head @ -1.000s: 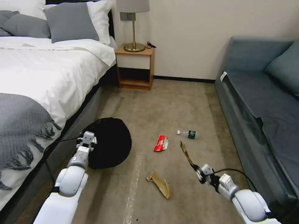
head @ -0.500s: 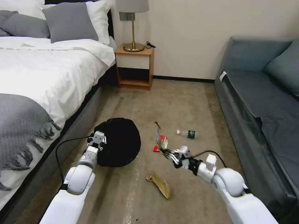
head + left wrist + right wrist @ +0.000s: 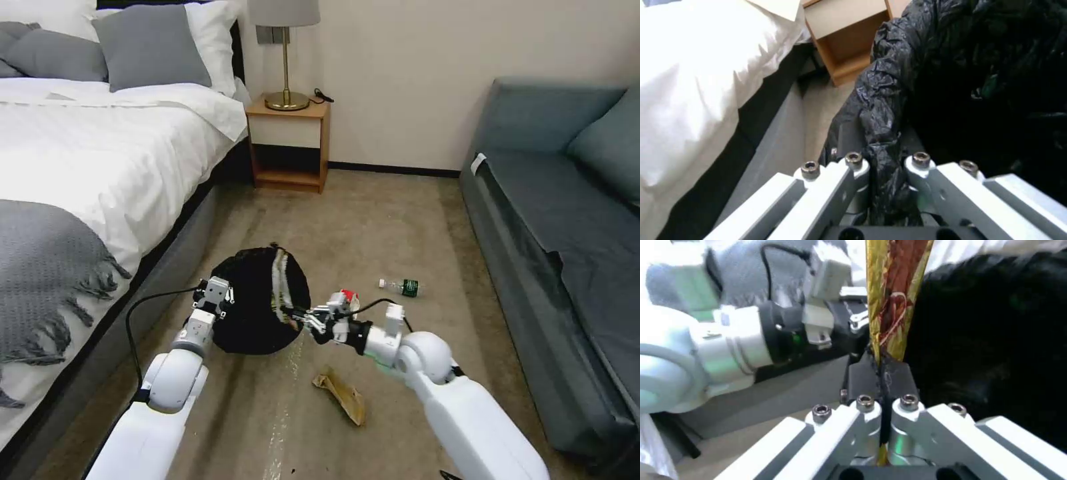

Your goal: Pick up the trash bin, then pick up the garbage on the floor and place it into the trash bin.

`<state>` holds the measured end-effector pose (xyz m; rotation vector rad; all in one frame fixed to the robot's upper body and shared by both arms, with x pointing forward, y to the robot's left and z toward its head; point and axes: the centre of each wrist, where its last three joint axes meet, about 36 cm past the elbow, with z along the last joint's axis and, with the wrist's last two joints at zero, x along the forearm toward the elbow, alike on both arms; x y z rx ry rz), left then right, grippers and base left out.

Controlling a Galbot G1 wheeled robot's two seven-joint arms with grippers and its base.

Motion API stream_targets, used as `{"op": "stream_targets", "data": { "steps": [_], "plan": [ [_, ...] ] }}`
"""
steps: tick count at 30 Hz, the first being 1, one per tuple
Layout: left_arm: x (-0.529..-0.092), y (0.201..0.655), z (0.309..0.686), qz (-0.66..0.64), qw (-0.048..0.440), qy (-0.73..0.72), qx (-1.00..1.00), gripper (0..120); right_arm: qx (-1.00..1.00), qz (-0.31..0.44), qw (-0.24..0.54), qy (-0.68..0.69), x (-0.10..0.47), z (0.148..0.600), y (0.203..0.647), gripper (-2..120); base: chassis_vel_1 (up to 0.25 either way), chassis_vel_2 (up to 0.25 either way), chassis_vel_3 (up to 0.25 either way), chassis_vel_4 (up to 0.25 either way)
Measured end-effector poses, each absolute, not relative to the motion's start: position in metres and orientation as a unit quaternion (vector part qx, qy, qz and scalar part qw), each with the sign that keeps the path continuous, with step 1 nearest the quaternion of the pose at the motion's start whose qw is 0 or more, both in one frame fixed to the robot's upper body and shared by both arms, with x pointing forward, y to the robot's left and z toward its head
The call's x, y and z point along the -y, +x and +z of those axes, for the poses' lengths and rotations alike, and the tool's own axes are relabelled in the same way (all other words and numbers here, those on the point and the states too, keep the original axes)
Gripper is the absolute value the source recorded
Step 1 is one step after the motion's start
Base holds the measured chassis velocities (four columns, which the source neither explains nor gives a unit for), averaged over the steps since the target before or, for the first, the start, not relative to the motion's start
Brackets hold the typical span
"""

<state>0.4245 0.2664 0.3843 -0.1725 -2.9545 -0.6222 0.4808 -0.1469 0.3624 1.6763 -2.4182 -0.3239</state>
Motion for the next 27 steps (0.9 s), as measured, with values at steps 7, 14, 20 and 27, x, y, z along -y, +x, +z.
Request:
{"op": "stream_targets", "data": {
  "steps": [7, 14, 20, 27],
  "plan": [
    [-0.262, 0.422, 0.385, -0.191, 0.057, -0.064, 0.978, 4, 0.825, -0.09, 0.104, 0.548, 0.133, 0.335, 0.504, 0, 0.0, 0.0, 0.0, 0.0],
    [-0.259, 0.419, 0.384, -0.177, 0.057, -0.068, 0.98, 4, 0.852, -0.061, 0.107, 0.508, 0.126, 0.323, 0.517, 0, 0.0, 0.0, 0.0, 0.0],
    [-0.26, 0.417, 0.382, -0.176, 0.056, -0.067, 0.981, 4, 0.858, -0.044, 0.115, 0.498, 0.124, 0.316, 0.511, 19, 0.0, 0.0, 0.0, 0.0],
    [-0.258, 0.414, 0.38, -0.174, 0.057, -0.068, 0.981, 4, 0.862, -0.038, 0.116, 0.492, 0.127, 0.313, 0.497, 42, 0.0, 0.0, 0.0, 0.0]
  ]
}}
